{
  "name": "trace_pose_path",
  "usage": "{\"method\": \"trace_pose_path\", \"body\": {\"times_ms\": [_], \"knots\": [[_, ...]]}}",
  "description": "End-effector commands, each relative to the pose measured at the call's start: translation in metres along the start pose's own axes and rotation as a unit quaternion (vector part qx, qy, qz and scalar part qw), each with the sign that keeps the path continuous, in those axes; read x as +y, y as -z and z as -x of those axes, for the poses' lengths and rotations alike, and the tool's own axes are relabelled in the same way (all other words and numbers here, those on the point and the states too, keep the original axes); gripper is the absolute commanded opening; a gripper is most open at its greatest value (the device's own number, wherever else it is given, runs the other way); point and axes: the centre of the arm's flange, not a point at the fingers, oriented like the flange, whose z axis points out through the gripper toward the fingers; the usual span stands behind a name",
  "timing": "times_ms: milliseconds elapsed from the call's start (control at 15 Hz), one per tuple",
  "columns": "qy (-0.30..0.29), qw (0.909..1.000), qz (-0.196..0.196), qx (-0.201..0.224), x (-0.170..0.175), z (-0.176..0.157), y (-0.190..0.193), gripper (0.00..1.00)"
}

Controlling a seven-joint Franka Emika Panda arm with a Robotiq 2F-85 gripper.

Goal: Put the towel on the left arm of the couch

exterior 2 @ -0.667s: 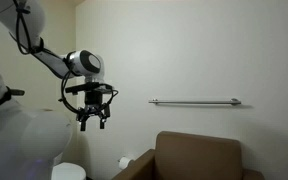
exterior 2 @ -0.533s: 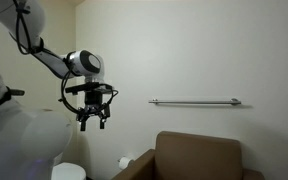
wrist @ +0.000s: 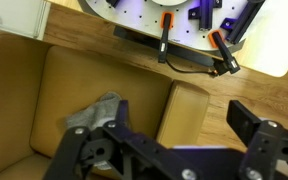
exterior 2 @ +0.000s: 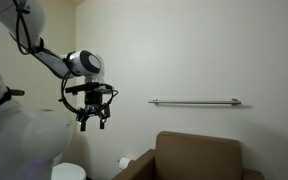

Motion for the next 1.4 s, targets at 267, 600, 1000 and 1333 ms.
{"method": "trace_pose_path", "body": {"times_ms": [267,600,1000,1333], "knots": [[-0.08,0.9924,0.02,0.092,-0.109,-0.082,0.035,1.0],[-0.157,0.9782,0.008,0.135,-0.157,-0.166,-0.004,1.0],[-0.211,0.9731,-0.012,0.091,-0.068,-0.236,-0.089,1.0],[-0.233,0.9697,-0.029,0.067,0.005,-0.265,-0.143,1.0]]}}
